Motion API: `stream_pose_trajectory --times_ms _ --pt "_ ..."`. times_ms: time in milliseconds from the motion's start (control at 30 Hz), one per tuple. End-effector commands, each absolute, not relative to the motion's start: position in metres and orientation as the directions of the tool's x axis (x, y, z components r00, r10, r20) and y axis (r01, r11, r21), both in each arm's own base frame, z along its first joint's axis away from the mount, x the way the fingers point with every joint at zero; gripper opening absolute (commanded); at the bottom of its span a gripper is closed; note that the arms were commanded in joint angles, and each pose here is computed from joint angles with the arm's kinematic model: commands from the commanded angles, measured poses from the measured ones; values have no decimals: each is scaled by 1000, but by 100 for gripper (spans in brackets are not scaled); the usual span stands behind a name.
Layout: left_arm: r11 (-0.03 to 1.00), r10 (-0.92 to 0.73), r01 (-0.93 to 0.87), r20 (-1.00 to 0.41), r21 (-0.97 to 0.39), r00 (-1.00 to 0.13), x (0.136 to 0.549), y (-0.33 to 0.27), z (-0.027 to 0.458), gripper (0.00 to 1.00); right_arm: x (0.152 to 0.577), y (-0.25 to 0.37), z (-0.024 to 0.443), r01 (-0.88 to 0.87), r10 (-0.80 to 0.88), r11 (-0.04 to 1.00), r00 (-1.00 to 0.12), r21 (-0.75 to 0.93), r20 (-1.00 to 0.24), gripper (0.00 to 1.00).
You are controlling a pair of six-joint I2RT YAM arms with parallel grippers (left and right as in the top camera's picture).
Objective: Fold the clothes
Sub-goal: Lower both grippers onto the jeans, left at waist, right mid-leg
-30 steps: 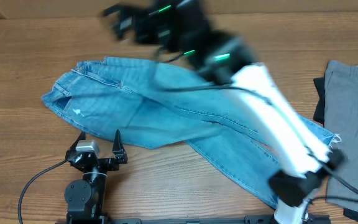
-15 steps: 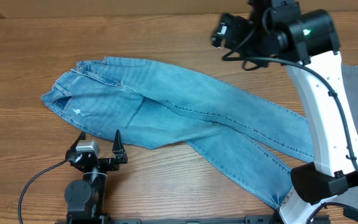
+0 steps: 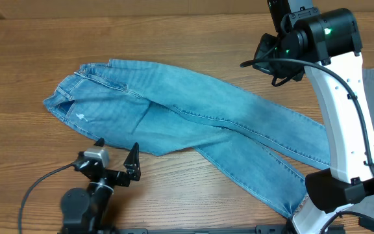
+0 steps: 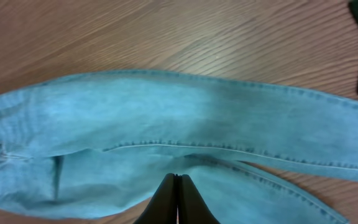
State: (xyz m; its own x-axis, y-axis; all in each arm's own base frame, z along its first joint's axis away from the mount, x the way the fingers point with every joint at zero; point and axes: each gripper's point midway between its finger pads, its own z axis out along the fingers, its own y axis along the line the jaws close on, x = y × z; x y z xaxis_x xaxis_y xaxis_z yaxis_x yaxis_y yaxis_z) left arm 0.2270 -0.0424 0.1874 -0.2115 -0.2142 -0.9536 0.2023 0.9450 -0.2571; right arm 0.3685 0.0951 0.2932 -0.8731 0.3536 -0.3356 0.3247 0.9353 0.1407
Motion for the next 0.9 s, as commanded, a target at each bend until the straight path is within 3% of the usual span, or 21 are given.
stream_pose_trajectory --times_ms 0,133,233,367,533,667,700,733,767,800,833,867 --pt "953 -171 228 -976 -198 -134 213 -43 273 100 369 88 295 322 341 940 -869 112 -358 4" --pt "966 -69 223 -961 -131 -266 215 -43 315 100 368 88 290 324 339 941 -876 100 -344 4" --pt "972 8 211 -880 -105 -476 225 -40 329 100 365 87 278 328 336 941 -888 78 -314 4" --pt "993 31 98 -662 -64 -749 232 -19 335 100 362 89 258 327 331 943 -907 59 -262 4" --pt "989 3 82 -550 -120 -835 271 -25 355 100 358 94 228 321 322 946 -927 41 -193 4" --pt "987 0 81 -512 -136 -859 309 -27 342 100 356 104 199 271 277 961 -952 62 -131 4" --pt "987 0 79 -499 -137 -867 316 -27 336 94 355 108 192 250 257 965 -960 75 -114 4" --pt "988 0 75 -478 -138 -878 323 -27 328 53 355 112 183 228 236 970 -967 89 -100 4" --pt "988 0 71 -454 -139 -891 329 -27 320 29 355 115 174 210 219 972 -972 101 -89 4" --pt "988 0 67 -431 -141 -902 334 -27 312 11 355 118 166 202 212 973 -974 111 -82 4" --pt "988 -1 58 -382 -141 -924 341 -26 296 4 357 119 151 202 212 973 -974 114 -82 4" --pt "988 -8 47 -356 -145 -935 345 -26 288 4 359 119 143 202 212 973 -973 115 -85 4"
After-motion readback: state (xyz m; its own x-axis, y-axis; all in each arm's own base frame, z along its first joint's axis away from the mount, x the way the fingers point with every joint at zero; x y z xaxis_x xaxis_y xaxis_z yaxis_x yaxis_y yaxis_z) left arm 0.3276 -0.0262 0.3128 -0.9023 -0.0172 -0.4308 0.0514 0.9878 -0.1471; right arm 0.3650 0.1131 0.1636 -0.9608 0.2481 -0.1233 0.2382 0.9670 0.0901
